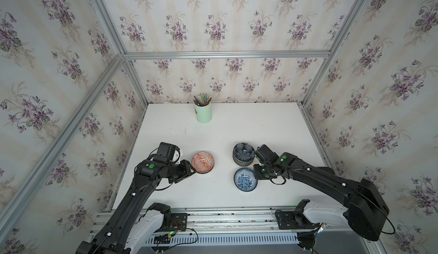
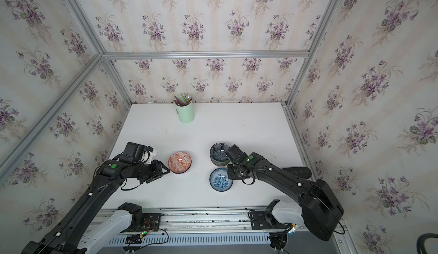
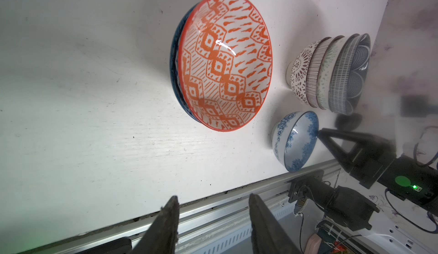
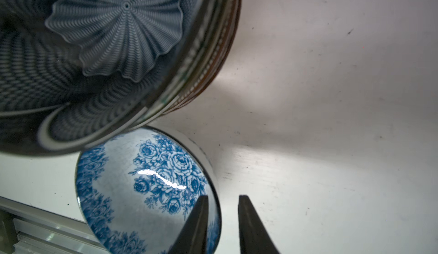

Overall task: Stack the bowls
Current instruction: Pick up the bowl from the center of the board.

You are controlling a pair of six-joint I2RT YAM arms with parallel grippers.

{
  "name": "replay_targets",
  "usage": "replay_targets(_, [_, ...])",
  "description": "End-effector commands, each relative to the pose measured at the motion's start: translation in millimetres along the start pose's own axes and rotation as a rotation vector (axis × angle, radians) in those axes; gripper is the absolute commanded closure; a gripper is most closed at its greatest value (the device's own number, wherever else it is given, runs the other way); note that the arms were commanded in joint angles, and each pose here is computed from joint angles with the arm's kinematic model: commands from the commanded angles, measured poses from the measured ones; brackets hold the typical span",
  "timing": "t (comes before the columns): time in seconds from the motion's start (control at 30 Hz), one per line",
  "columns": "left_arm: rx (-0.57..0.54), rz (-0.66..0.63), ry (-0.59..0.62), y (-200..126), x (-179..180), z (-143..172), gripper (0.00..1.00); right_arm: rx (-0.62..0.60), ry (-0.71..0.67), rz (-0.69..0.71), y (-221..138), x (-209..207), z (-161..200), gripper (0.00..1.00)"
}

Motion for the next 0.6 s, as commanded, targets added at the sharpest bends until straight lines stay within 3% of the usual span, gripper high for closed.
replay_targets(0.0, [-0.002, 0.015, 0.021, -1, -3, 0, 0.50, -0.009, 0.000, 0.004, -2, 0, -1, 0.72])
replay_targets(0.57, [0.002, 0.022, 0.023, 0, -3, 0, 0.50, 0.048, -0.025, 0.018, 15, 2, 9, 0.75])
Point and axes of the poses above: each gripper's point midway between its finger pads, its own y axis out along the fingers, its own x axis along the line the jaws close on, z = x × y, the point moved 1 cm from there along -y, back along the fingers, and after that the axes turned 9 degrees about y, right-handed, at the moved point
